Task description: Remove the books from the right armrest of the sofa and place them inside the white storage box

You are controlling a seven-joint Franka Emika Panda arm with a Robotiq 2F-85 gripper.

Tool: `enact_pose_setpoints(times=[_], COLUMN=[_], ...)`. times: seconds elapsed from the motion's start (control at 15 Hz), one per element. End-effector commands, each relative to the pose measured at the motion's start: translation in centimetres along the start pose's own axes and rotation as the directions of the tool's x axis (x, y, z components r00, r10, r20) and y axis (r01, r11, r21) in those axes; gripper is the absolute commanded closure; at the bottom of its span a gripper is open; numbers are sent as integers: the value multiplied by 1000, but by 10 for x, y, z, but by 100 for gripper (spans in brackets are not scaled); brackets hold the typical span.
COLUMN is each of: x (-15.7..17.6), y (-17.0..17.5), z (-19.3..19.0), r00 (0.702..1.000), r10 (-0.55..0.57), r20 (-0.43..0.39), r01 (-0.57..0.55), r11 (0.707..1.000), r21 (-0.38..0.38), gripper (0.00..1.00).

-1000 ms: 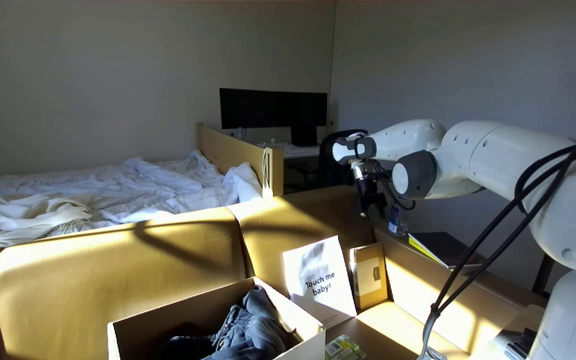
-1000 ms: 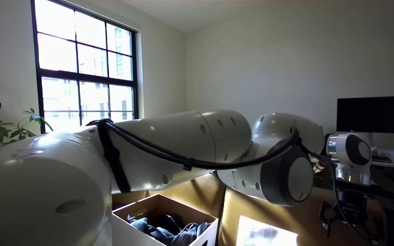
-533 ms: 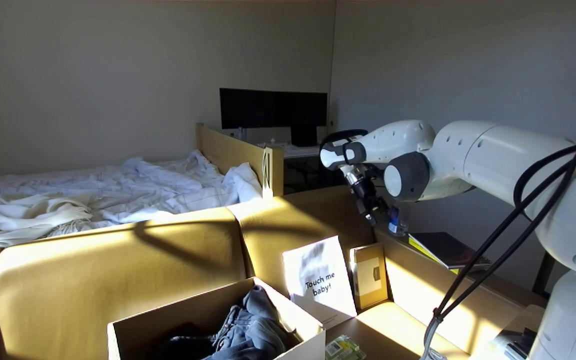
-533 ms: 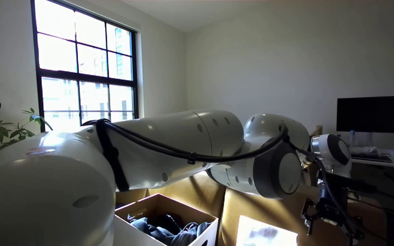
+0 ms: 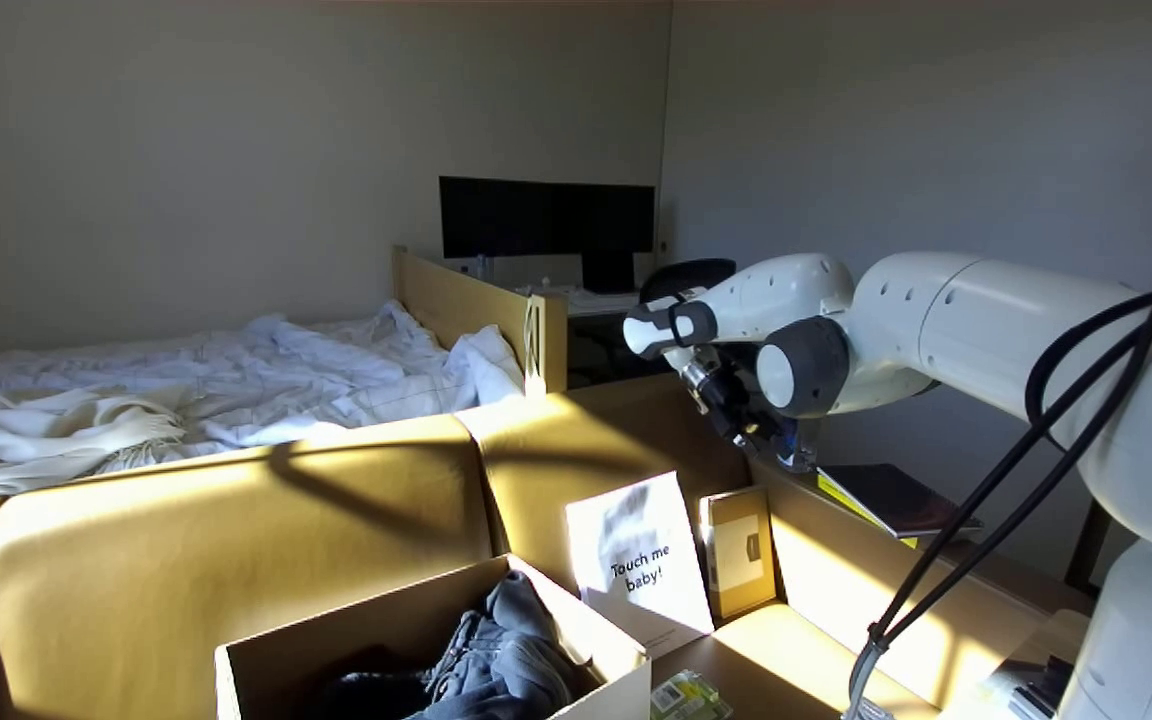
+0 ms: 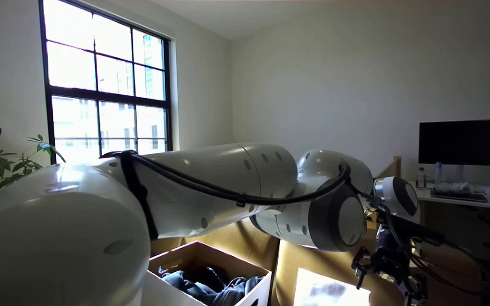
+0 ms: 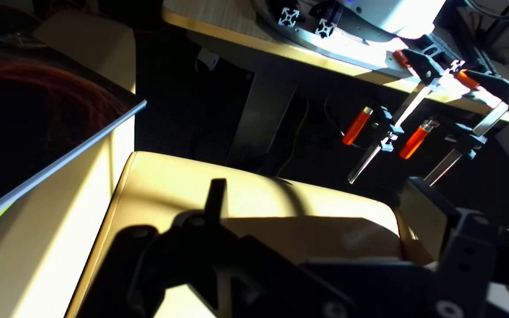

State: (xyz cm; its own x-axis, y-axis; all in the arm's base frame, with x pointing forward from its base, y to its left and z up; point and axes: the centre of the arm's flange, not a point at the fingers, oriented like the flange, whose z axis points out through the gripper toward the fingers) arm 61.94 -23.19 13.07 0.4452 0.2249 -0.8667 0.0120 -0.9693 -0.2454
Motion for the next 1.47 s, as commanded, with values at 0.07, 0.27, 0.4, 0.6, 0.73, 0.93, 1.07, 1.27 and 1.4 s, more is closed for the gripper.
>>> enact_pose_setpoints(times=[0.07,0.27,0.4,0.6,0.73,0.93,1.07,1.27,1.4], x=[-17,-5,3,16,20,21,20,16,16], y=[-13,-4,2,13,15,18,21,26,27], z=[82,102,118,147,167,193,202,202,197], r00=[992,976,959,924,907,894,904,949,980], r10=[57,99,129,174,171,155,129,66,25], r20=[115,192,252,342,384,420,408,307,197], r01=[-64,-118,-156,-216,-211,-164,-114,-46,-11], r11=[996,989,984,972,976,986,992,996,997], r21=[57,88,89,88,62,-14,-61,-72,-73], gripper=[0,0,0,0,0,0,0,0,0])
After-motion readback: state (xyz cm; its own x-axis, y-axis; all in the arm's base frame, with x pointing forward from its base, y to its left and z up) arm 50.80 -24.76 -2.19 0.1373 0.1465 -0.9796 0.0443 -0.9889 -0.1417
